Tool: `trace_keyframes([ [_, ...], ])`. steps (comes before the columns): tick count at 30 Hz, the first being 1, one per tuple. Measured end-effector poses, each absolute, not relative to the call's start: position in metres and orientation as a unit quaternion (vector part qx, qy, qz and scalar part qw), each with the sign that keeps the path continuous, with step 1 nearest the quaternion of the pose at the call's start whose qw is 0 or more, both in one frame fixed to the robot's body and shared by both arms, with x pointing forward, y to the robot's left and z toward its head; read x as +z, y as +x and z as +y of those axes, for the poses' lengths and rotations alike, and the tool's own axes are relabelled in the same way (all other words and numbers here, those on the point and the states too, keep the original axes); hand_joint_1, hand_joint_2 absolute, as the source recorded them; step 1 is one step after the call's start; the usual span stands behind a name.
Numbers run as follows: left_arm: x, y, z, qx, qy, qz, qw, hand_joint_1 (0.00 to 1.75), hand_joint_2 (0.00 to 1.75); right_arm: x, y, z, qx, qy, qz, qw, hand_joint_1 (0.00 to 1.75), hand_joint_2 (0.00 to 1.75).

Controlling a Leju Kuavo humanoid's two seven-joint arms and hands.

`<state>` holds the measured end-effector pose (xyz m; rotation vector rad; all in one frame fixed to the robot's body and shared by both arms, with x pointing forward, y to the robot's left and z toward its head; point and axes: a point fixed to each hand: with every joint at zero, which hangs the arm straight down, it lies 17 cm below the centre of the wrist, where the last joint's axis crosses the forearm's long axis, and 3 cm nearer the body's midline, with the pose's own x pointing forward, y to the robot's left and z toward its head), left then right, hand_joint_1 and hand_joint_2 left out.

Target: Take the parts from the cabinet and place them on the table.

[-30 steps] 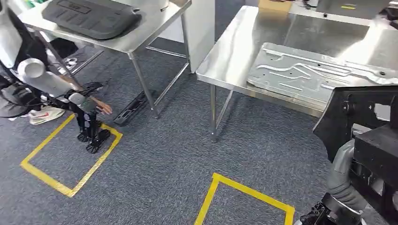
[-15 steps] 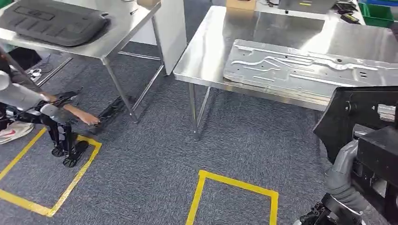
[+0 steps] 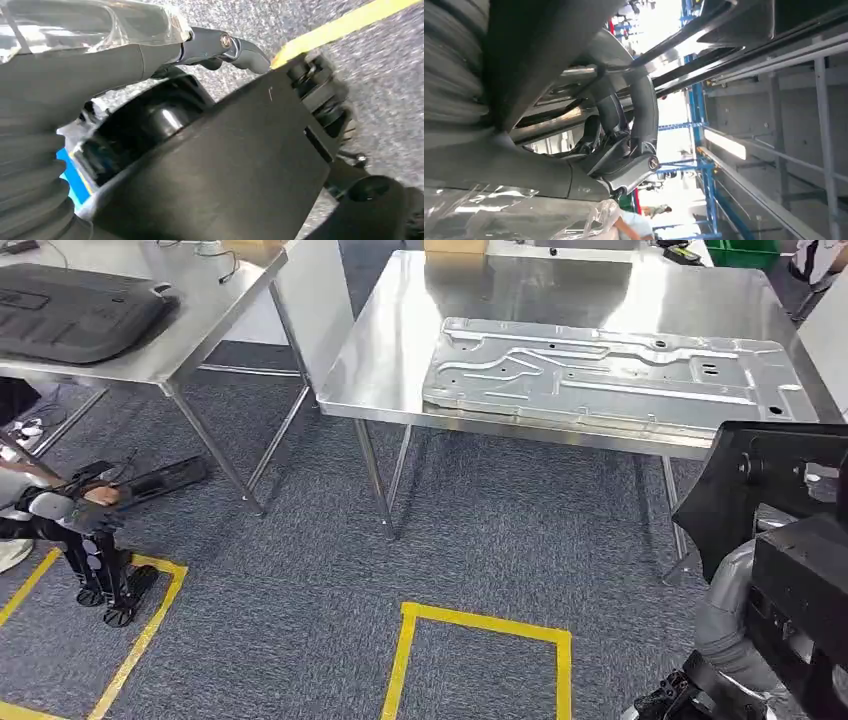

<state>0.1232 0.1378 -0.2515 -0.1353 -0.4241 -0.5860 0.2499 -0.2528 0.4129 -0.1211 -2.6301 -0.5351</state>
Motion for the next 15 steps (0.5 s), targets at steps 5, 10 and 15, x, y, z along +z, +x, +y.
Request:
trace_keyframes([
  [5,-0.2542,0.1195,0.1443,-0.286,-0.057,-0.201,0.935,0.00,1.75,0.4118,0.2508,-0.2529,-0.197,-0.045,-0.952,0.230,1.75,1.75],
  [10,-0.2550,0.1181,0.1455,-0.286,-0.055,-0.197,0.936,0.00,1.75,0.4108,0.2514,-0.2528,-0.197,-0.046,-0.951,0.234,1.75,1.75],
  [15,-0.2551,0.1178,0.1456,-0.286,-0.055,-0.196,0.936,0.00,1.75,0.4084,0.2520,-0.2530,-0.196,-0.048,-0.950,0.240,1.75,1.75],
])
